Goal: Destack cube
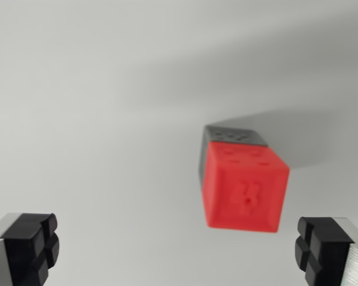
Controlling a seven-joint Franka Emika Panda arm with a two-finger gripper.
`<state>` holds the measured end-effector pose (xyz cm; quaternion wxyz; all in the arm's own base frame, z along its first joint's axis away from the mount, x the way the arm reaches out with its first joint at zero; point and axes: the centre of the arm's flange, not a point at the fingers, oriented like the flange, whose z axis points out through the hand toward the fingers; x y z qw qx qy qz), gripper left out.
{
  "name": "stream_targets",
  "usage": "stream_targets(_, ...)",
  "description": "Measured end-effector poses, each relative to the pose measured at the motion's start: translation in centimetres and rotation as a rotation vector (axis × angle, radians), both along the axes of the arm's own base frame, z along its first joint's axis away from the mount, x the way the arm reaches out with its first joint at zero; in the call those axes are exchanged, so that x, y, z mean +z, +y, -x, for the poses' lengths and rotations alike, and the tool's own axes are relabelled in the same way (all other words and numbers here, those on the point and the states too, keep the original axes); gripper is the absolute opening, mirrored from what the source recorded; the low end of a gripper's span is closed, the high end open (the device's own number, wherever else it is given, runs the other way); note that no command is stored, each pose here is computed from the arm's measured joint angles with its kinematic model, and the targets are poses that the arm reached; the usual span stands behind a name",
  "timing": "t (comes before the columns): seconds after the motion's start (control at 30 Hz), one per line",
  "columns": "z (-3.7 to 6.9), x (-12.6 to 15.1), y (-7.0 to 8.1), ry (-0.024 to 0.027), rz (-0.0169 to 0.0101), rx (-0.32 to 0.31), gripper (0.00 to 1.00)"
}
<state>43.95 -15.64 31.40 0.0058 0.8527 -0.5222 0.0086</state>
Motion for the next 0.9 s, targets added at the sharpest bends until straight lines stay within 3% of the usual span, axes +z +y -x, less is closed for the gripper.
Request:
stream_targets(0.23, 1.9, -1.5, -1.5, 0.0046, -0.0070, -0.029, 1.00)
stream_targets(0.53, 4.6, -3.9, -3.6, 0.0129, -0.0181, -0.072, 1.00)
stream_targets(0.57, 4.7, -4.0, -3.7, 0.0133, -0.0188, -0.075, 1.00)
stream_targets(0.67, 4.8, -5.0, -4.0, 0.0081, -0.0191, -0.079, 1.00)
stream_targets(0.8, 4.8, -7.3, -4.0, 0.0168, -0.0191, -0.079, 1.00)
stream_targets(0.9, 4.8, -8.6, -3.9, 0.0179, -0.0191, -0.078, 1.00)
